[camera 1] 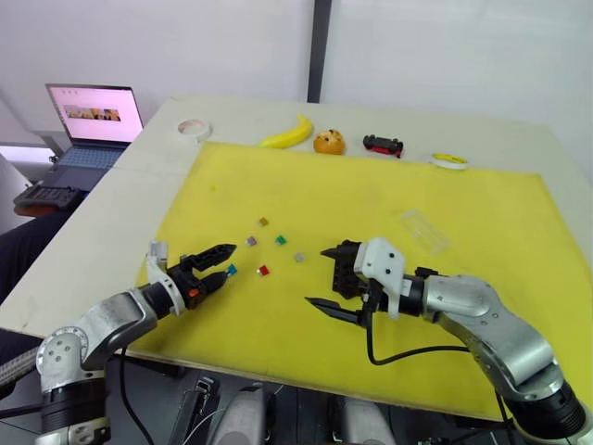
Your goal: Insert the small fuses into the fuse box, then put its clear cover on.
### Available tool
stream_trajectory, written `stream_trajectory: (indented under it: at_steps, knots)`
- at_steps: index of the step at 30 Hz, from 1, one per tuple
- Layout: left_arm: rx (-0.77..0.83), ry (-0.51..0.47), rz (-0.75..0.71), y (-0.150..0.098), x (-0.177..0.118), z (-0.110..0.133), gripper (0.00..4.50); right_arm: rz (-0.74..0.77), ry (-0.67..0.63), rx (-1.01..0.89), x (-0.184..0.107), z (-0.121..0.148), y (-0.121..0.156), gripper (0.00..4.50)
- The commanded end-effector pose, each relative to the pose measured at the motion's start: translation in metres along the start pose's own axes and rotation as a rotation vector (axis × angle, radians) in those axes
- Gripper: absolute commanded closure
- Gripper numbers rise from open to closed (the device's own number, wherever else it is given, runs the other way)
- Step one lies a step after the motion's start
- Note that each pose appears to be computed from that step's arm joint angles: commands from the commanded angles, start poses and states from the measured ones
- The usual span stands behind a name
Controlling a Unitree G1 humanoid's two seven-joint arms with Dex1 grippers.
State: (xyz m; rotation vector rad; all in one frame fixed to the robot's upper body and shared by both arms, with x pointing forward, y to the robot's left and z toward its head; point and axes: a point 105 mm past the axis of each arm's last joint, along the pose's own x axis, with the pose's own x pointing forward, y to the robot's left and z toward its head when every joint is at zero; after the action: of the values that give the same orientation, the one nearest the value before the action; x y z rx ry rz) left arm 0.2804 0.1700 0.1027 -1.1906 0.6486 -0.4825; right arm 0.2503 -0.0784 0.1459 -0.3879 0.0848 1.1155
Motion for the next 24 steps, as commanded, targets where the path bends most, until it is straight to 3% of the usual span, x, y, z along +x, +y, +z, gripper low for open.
stream_trajectory:
  at_steps: [1,3,4,6,8,24]
  knots:
    - [-0.019,0.035,0.02,0.0046,0.009,-0.01,0.06,-0.012,-0.036,-0.025,-0.0034,0.0115,-0.0017,0.0]
    - [-0.023,0.028,0.019,0.0044,0.0093,-0.0095,0.06,-0.014,-0.035,-0.026,-0.0036,0.0113,-0.0021,0.0]
    - [-0.024,0.026,0.021,0.0047,0.0093,-0.0094,0.29,-0.014,-0.035,-0.026,-0.0037,0.0113,-0.0024,0.0]
    - [-0.024,0.027,0.025,0.0054,0.009,-0.0098,0.88,-0.015,-0.034,-0.027,-0.0039,0.0113,-0.0028,0.0]
    - [-0.023,0.03,0.036,0.0071,0.0088,-0.0104,1.78,-0.015,-0.034,-0.027,-0.004,0.0114,-0.0031,0.0]
    - [-0.035,0.045,0.051,0.0134,0.0077,-0.0105,1.78,-0.021,-0.031,-0.024,-0.0049,0.012,-0.0047,0.0]
